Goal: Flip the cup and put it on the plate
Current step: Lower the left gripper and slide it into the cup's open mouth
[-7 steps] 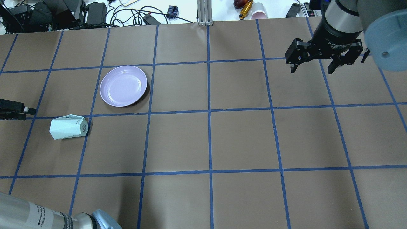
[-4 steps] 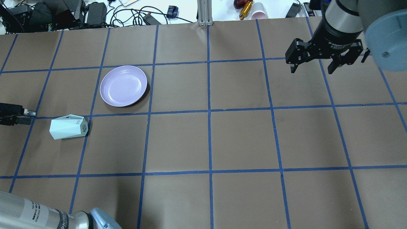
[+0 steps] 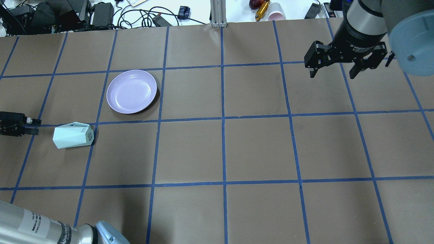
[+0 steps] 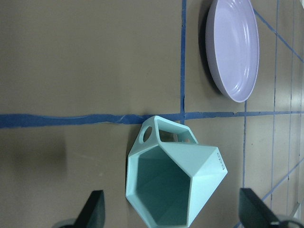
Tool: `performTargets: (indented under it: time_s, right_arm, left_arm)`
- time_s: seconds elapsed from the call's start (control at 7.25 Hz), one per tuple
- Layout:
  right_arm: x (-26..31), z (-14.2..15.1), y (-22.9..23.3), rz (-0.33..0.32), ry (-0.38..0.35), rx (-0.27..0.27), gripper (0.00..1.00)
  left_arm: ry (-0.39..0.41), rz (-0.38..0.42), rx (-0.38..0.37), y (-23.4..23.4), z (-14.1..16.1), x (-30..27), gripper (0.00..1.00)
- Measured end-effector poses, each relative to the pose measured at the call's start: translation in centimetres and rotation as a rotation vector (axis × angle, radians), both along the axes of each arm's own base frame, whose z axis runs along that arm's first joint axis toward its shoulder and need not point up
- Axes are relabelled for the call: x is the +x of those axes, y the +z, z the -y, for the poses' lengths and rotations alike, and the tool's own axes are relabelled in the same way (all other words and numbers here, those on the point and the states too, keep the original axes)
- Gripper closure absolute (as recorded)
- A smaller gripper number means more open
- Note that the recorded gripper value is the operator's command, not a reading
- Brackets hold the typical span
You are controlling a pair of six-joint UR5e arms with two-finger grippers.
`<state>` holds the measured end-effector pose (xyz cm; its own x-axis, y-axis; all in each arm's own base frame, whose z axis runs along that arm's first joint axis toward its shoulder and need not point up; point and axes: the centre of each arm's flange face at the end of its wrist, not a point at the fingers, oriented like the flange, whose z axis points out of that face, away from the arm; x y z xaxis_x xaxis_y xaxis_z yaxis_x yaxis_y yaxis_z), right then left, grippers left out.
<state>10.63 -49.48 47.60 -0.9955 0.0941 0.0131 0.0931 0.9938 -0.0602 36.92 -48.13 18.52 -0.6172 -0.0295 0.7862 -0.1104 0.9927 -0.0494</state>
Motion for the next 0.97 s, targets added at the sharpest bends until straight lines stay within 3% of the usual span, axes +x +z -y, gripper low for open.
performTargets:
  time_s: [0.97]
  right_arm:
    - [0.0, 0.0, 0.0, -0.001, 0.000, 0.000, 0.00]
  left_arm:
    - [-0.002, -0.196, 0.021, -4.0, -0.6, -1.6, 0.00]
